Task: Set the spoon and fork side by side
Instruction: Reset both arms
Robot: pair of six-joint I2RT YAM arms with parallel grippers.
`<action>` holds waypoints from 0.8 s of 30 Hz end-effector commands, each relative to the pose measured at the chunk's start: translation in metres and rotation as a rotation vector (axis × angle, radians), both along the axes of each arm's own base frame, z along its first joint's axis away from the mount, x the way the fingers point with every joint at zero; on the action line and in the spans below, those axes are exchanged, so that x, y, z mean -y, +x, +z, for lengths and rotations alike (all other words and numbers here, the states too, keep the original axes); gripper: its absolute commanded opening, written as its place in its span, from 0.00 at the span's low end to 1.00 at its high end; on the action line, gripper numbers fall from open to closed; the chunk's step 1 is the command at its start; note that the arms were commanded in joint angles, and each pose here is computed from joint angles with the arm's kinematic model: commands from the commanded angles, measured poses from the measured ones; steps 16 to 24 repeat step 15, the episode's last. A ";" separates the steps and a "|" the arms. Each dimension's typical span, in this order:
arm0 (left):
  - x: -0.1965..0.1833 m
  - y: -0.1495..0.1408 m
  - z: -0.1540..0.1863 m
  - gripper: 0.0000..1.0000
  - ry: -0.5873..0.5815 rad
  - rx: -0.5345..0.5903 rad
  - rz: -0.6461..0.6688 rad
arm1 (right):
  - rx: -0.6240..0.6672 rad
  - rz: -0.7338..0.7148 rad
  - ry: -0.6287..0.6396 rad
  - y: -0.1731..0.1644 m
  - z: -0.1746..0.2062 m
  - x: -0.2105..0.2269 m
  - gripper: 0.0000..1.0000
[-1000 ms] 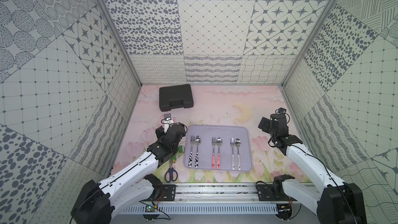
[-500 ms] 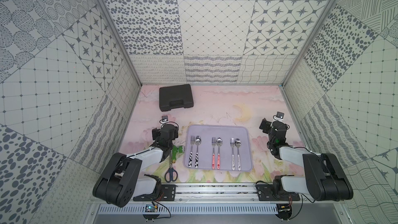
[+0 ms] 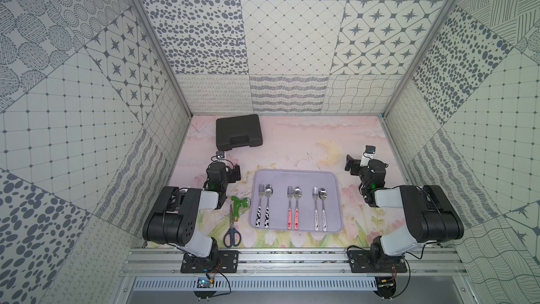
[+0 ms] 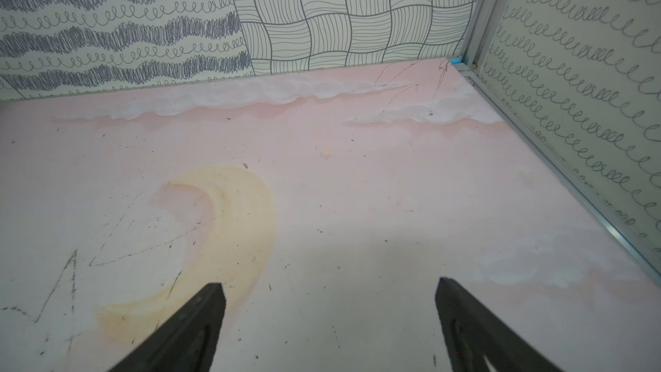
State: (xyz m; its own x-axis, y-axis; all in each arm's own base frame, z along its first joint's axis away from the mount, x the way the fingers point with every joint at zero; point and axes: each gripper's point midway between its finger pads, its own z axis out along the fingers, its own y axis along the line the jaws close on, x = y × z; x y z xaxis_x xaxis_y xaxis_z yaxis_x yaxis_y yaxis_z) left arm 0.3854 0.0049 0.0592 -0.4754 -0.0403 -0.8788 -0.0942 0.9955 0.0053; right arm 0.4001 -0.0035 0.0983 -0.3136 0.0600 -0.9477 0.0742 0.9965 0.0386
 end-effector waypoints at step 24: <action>0.020 0.013 0.019 0.99 -0.068 0.082 -0.118 | 0.016 0.078 -0.034 0.006 0.008 -0.015 0.97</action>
